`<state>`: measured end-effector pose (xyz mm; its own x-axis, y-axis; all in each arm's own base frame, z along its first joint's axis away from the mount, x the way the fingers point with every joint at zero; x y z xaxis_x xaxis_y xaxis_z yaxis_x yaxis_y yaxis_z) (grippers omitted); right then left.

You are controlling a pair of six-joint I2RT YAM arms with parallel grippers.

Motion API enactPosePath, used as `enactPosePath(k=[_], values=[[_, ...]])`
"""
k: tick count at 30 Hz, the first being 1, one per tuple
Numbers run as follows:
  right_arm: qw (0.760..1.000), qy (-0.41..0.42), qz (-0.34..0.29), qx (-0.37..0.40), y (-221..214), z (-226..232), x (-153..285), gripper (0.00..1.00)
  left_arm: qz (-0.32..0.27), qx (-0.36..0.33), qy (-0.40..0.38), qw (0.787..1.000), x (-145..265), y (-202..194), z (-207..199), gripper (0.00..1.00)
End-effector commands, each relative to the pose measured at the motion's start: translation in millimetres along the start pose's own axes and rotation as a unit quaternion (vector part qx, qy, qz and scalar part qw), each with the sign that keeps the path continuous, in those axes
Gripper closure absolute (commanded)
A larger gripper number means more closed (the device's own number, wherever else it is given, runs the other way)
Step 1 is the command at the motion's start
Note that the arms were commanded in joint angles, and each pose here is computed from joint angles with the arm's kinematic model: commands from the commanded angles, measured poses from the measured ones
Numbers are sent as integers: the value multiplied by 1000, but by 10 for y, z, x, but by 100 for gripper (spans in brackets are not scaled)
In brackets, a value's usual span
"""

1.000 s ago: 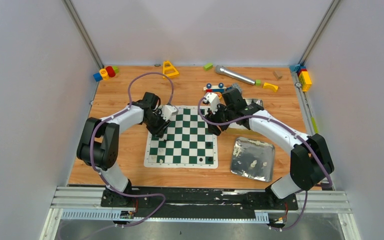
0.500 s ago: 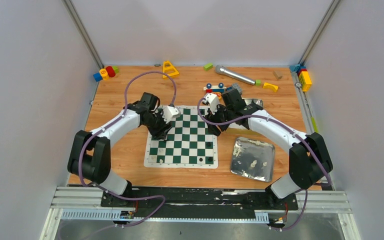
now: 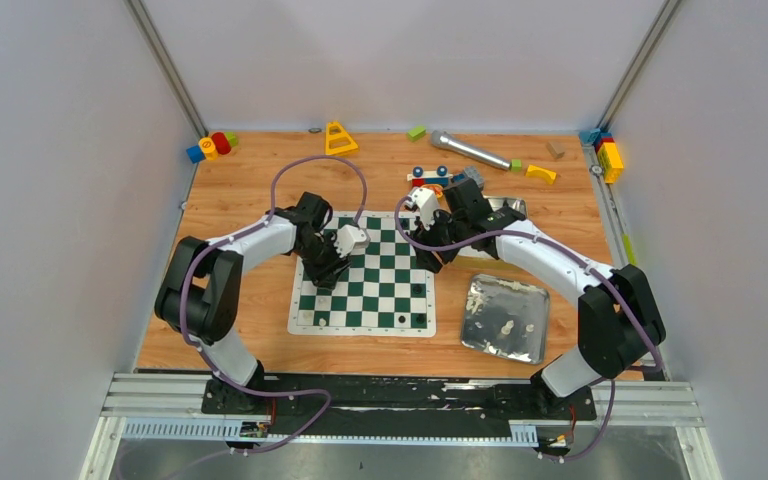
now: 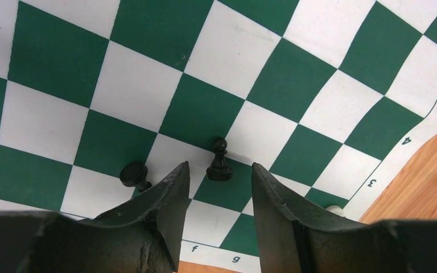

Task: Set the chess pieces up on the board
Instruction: Pick up the chess piece from the chessboard.

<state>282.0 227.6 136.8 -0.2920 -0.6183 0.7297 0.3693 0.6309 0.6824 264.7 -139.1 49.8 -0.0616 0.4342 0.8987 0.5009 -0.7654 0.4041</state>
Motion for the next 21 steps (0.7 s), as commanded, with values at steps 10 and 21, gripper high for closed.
enactPosePath(k=[10, 21], values=[[1000, 9, -5, 2, 13, -13, -59, 42, -19, -16, -3, 1000, -11, 95, -3, 63], [997, 29, -53, -39, 287, -28, 51, 42, -99, -22, 7, 995, 251, 316, -132, 81]])
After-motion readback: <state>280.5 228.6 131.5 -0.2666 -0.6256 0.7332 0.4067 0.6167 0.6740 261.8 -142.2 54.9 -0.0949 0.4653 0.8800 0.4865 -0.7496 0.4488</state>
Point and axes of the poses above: each gripper's point midway between its finger pads, its own x axis back along the fingers, its own z axis along the line the jaws close on, y = z × x, the point moved 3 cm from there along x, back along the fingers, and after that the axes turned 5 degrees about x, right-handed, at the moved point
